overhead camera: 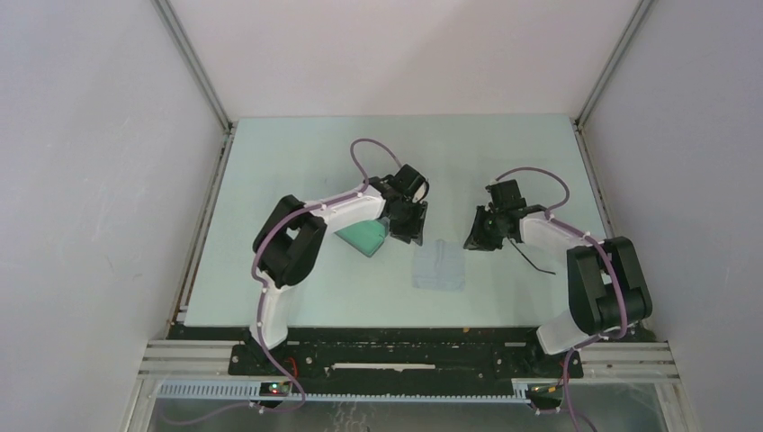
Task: Organize the sunglasses
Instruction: Fold the glasses cleaning cloth at the center of the board.
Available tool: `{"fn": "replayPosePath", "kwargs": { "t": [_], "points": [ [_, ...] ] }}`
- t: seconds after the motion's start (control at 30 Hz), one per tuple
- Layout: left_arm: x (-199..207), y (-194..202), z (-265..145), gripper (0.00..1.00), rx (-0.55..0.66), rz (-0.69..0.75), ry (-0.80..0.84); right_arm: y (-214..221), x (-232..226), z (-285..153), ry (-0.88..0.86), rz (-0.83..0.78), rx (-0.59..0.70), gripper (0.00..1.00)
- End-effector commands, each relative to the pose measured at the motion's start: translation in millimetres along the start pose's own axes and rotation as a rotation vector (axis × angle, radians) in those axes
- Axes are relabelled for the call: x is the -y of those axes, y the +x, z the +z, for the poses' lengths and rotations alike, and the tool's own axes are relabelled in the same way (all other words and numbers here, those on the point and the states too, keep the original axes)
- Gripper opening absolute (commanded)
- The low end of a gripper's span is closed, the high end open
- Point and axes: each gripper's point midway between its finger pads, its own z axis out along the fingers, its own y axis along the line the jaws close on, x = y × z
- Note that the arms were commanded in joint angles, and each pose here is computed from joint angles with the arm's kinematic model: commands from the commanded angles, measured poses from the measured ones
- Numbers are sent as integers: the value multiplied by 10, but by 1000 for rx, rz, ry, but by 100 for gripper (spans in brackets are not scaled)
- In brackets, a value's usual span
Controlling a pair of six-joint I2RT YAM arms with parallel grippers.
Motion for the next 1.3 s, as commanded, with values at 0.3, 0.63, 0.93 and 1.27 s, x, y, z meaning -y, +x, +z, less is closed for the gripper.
{"fn": "replayPosePath", "kwargs": {
  "t": [0.3, 0.63, 0.93, 1.27],
  "points": [
    [102, -48, 276, 33, -27, -33, 96, -156, -86, 35, -26, -27, 11, 27],
    [-192, -142, 186, 35, 24, -69, 5, -206, -68, 100, -13, -20, 12, 27],
    [-127, -222, 166, 34, 54, -96, 60, -192, 10, 173, 22, -14, 2, 27],
    [-145, -182, 312, 22, 15, -104, 62, -153, 14, 267, 11, -12, -21, 27]
  ]
}}
